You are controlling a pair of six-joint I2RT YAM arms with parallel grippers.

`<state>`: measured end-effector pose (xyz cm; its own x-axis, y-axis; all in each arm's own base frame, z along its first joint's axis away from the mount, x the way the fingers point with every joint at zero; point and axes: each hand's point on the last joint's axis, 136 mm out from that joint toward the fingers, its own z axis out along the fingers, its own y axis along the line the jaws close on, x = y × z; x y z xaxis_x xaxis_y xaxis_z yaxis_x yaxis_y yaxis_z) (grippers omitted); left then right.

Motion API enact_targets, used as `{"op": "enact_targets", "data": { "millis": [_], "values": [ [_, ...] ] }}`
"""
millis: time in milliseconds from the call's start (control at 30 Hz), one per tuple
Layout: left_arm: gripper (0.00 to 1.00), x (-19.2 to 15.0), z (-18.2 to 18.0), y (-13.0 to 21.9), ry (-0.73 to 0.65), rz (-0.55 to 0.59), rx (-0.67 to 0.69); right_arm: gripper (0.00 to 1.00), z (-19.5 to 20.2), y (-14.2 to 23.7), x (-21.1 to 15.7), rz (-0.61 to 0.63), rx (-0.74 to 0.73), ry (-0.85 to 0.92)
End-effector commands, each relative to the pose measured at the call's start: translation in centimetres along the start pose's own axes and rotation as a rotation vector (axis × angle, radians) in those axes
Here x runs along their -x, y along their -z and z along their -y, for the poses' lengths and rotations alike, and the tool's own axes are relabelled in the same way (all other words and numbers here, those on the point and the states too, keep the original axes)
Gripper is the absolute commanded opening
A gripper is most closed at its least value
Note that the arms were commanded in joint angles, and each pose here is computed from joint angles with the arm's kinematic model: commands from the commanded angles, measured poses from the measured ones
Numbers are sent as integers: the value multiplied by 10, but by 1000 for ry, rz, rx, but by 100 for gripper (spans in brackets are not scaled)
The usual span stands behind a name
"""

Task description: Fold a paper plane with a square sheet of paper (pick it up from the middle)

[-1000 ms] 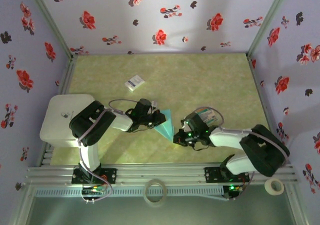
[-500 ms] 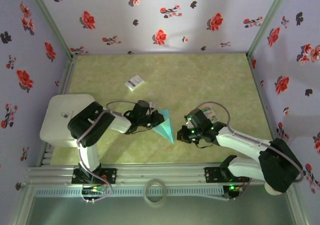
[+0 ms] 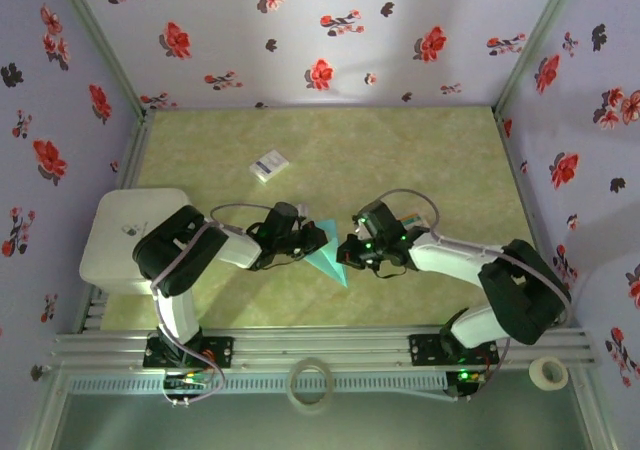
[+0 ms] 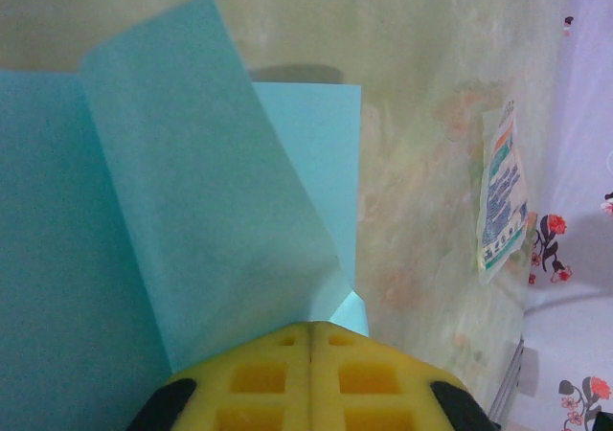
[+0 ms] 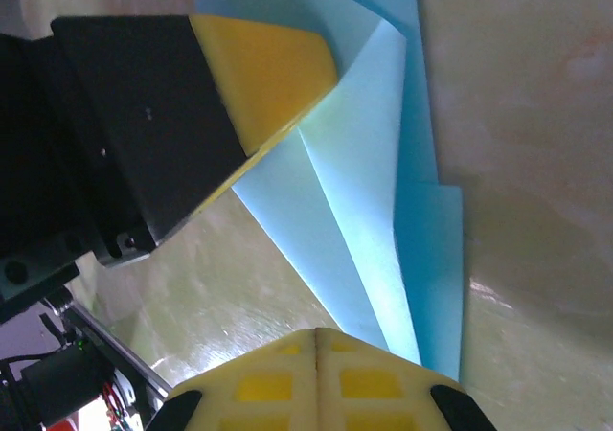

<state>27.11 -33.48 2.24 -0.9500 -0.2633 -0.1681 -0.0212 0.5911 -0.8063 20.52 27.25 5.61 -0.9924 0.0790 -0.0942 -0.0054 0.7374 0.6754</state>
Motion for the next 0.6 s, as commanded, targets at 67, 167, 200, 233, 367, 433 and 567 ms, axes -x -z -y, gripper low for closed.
{"op": "enact_targets", "data": {
  "millis": [67, 167, 200, 233, 367, 433, 567],
  "values": [
    [1, -14, -43, -1, 33, -35, 149, 0, -14, -7, 11, 7, 62, -10],
    [1, -13, -43, -1, 34, -37, 146, 0, -16, -11, 11, -2, 73, -10],
    [1, -13, -43, -1, 34, -37, 145, 0, -15, -13, 11, -4, 73, -12],
    [1, -12, -43, -1, 36, -37, 144, 0, -15, -15, 12, -6, 77, -13],
    [1, -12, -41, 0, 34, -35, 141, 0, -11, -23, 13, -21, 61, -18],
    [1, -12, -41, 0, 33, -36, 141, 0, -3, -28, 12, -30, 32, -27],
    [2, -9, -34, 1, 23, -36, 129, 0, 31, -33, -4, -63, -71, -62]
  ]
}}
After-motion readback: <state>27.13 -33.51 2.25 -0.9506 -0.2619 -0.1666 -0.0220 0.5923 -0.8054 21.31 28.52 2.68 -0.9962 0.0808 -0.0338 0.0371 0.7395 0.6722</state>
